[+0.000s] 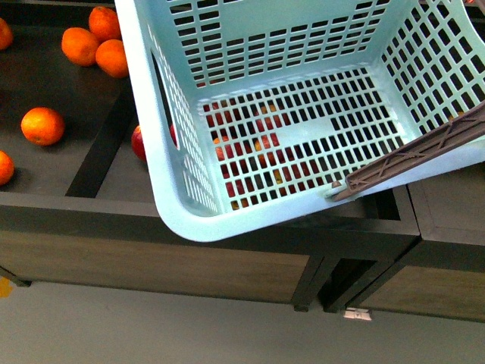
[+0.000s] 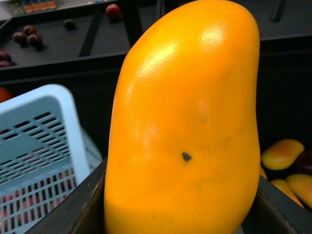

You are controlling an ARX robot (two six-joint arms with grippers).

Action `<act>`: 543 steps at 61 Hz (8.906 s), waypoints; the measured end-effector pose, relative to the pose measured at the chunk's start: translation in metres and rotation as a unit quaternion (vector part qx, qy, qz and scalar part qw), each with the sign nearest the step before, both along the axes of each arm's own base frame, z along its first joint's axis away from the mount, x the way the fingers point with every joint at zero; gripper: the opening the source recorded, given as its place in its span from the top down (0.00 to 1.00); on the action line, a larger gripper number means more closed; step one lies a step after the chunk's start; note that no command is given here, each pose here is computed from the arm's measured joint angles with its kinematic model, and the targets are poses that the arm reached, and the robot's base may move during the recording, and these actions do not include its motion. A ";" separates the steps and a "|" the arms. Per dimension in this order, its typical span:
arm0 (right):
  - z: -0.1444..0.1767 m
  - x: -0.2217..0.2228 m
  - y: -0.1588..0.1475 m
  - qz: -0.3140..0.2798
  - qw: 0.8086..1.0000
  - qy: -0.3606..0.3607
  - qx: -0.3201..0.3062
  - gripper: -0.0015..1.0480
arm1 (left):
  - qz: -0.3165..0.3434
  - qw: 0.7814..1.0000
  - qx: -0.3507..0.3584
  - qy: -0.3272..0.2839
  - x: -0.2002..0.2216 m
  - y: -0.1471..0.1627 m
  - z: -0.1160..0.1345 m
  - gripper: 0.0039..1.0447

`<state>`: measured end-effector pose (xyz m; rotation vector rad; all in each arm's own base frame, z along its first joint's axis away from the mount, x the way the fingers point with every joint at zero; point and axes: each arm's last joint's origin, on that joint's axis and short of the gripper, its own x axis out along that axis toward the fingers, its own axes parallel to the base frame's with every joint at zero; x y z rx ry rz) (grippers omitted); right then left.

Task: Pick mango and avocado into basket

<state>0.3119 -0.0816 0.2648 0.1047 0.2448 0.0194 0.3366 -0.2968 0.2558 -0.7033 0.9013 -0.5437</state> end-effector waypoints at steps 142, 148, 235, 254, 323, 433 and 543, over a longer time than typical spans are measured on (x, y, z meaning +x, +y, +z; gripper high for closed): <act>-0.079 -0.090 0.082 -0.010 0.992 -0.116 -0.049 0.98 | 0.001 1.000 0.004 0.002 0.001 0.000 -0.003 0.75; -0.082 -0.103 0.082 -0.010 0.992 -0.118 -0.050 0.98 | 0.001 1.000 0.006 0.000 0.002 0.000 -0.003 0.75; -0.098 -0.170 0.082 -0.011 0.991 -0.126 -0.051 0.08 | -0.008 1.000 0.004 0.002 -0.002 -0.004 -0.003 0.75; -0.098 -0.170 0.082 -0.011 0.991 -0.127 -0.051 0.08 | -0.008 1.000 0.002 0.006 -0.002 -0.004 -0.004 0.75; -0.098 -0.170 0.082 -0.011 0.991 -0.126 -0.051 0.08 | -0.001 1.000 0.006 0.002 0.001 -0.001 -0.004 0.75; -0.098 -0.170 0.081 -0.010 0.991 -0.126 -0.051 0.08 | 0.000 1.000 0.005 0.003 0.001 0.000 -0.004 0.75; -0.283 -0.101 -0.138 -0.135 0.918 0.372 -0.039 0.08 | 0.001 1.000 0.006 0.002 0.002 0.000 -0.004 0.75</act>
